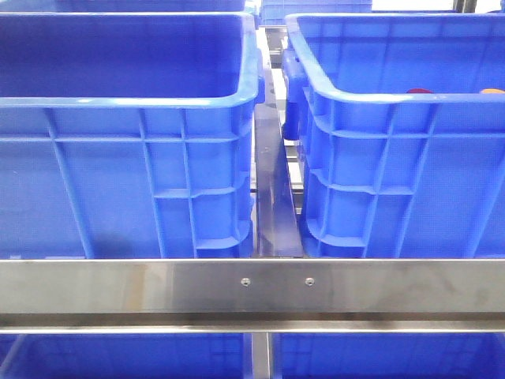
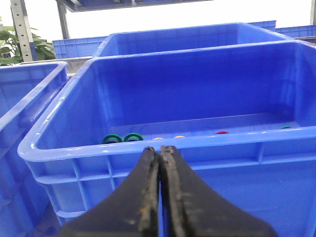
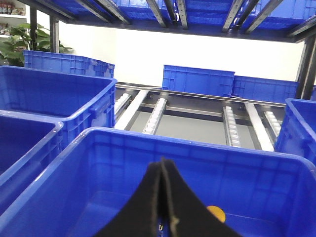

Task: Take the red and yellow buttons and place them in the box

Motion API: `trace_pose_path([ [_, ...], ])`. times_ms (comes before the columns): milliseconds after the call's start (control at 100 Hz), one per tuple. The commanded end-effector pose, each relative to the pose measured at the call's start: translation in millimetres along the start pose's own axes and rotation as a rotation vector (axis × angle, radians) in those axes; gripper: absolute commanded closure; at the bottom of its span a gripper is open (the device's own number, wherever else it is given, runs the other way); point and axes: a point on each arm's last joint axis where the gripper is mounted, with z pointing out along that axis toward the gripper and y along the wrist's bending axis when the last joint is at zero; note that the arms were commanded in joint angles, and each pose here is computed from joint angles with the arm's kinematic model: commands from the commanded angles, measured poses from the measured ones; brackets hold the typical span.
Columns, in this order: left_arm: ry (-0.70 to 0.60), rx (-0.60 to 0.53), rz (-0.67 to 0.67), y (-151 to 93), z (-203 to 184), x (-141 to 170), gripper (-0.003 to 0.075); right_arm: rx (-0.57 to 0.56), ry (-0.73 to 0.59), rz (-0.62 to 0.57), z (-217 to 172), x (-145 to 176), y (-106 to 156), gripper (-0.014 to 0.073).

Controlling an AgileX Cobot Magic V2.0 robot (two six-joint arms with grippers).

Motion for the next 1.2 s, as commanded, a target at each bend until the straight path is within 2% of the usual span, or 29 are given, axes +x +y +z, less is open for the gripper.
trace_pose_path([
  [0, -0.069, -0.001, -0.011, 0, -2, 7, 0.0739, -0.013, -0.063, 0.080, 0, -13, 0, 0.0663],
  [410, -0.069, -0.001, -0.011, 0, -2, 7, 0.0739, -0.019, -0.054, 0.095, 0, -12, 1, 0.0663],
  [520, -0.069, -0.001, -0.011, 0, -2, 7, 0.0739, -0.033, 0.000, 0.098, 0, -7, 3, 0.0663],
  [750, -0.069, -0.001, -0.011, 0, -2, 7, 0.0739, -0.019, 0.128, 0.032, -5, 1, 3, 0.0663],
  [1020, -0.069, -0.001, -0.011, 0, -2, 7, 0.0739, 0.031, 0.101, -0.060, -28, -5, 5, 0.0663],
  [1190, -0.069, -0.001, -0.011, 0, -2, 7, 0.0739, 0.062, 0.084, -0.060, -43, -6, 6, 0.0663],
])
